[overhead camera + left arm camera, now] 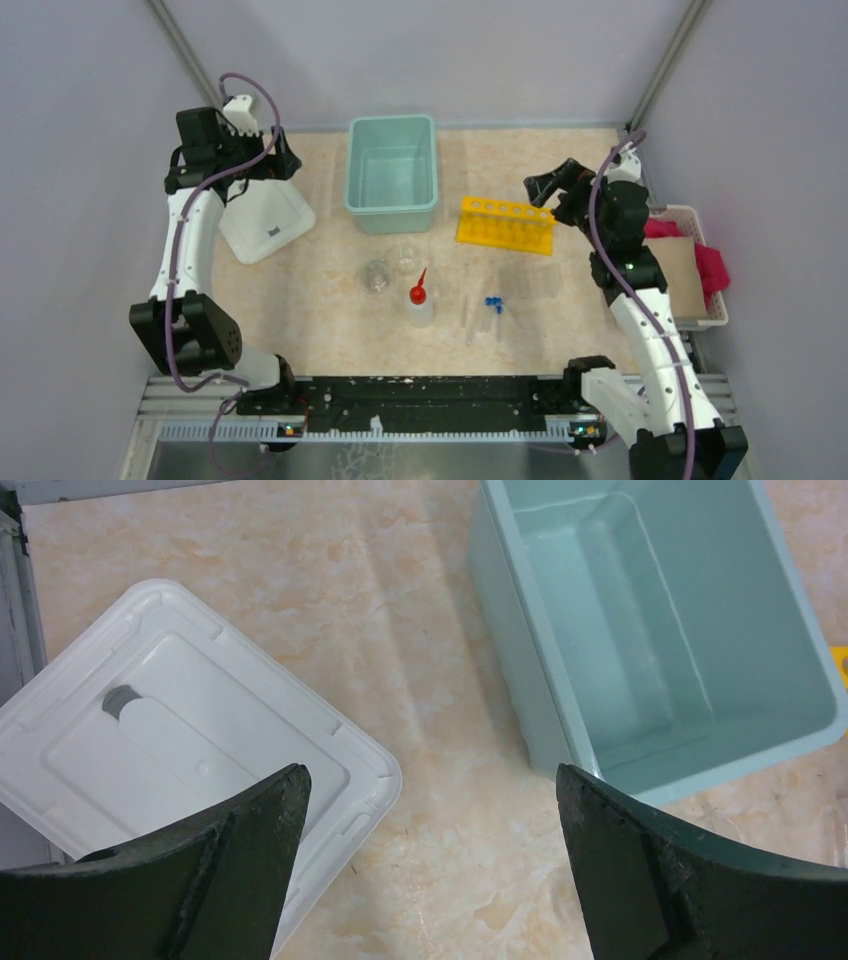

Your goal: Organize the chemistry lab equipment

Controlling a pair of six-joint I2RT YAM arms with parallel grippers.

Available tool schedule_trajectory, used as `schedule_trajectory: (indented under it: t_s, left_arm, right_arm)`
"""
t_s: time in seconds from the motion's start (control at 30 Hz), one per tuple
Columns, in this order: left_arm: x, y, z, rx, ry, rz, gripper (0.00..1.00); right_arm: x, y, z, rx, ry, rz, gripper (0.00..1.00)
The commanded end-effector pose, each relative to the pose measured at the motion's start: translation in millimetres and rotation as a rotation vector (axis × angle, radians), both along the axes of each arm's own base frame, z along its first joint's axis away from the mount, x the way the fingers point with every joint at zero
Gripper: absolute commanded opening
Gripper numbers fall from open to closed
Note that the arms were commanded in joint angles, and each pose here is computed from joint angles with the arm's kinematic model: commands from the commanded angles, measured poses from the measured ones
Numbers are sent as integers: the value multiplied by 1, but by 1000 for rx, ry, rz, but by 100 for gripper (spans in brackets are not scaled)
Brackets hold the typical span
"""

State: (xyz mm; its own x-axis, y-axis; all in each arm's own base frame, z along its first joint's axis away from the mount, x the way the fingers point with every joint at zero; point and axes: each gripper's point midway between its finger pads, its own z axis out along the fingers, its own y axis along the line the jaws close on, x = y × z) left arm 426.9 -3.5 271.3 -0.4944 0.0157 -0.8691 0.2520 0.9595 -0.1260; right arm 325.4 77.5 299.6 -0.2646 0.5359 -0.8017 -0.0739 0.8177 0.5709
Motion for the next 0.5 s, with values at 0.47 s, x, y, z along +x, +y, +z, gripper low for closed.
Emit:
schedule_trajectory:
  t_s: [0.47]
  left_arm:
    - [-19, -2, -10, -21, 141, -17, 99]
  right_arm:
    - [-41, 113, -113, -310, 538, 83, 92]
